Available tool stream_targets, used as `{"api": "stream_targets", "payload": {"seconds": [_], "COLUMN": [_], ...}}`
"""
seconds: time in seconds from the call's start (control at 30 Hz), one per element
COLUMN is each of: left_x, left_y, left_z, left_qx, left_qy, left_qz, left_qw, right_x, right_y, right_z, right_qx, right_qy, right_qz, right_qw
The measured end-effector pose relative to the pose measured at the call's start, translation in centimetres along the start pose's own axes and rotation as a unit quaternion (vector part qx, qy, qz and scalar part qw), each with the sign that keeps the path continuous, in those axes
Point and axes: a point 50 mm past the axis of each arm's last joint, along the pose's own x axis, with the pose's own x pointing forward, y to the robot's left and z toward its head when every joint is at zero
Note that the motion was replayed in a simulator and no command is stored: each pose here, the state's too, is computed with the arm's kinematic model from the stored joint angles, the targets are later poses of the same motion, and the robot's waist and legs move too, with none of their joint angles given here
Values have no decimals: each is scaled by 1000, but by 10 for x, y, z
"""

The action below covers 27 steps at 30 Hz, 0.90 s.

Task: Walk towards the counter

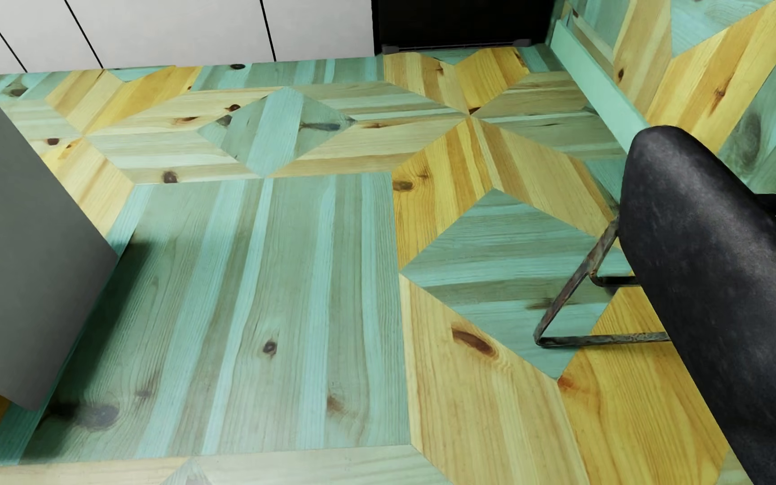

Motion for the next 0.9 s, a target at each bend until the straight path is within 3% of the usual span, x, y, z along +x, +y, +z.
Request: {"api": "stream_targets", "payload": {"seconds": [0.23, 0.3, 0.37, 0.57, 0.73, 0.8, 0.9], "left_x": [-33, -40, -40, -1, -9, -11, 0], "left_y": [-13, -16, -15, -6, 27, 31, 10], "left_z": [-91, -106, -109, 9, 97, 101, 52], "left_qx": [9, 12, 11, 6, 15, 7, -12], "left_qy": [151, 184, 194, -23, -191, -201, -102], "left_qz": [-20, -26, -24, -10, 33, 40, 17], "left_qw": [988, 983, 981, 1000, 981, 979, 995], "right_x": [-15, -16, -6, -6, -18, -17, -12], "right_y": [-74, -80, -64, 5, 45, 38, 17], "right_z": [110, 113, 85, -24, -50, -47, -42], "right_qx": [14, 31, 55, 2, 23, 23, 14], "right_qy": [-205, -214, -159, 35, 68, 64, 65], "right_qz": [-100, -111, -94, 5, 49, 41, 16], "right_qw": [973, 970, 981, 999, 996, 997, 998]}}
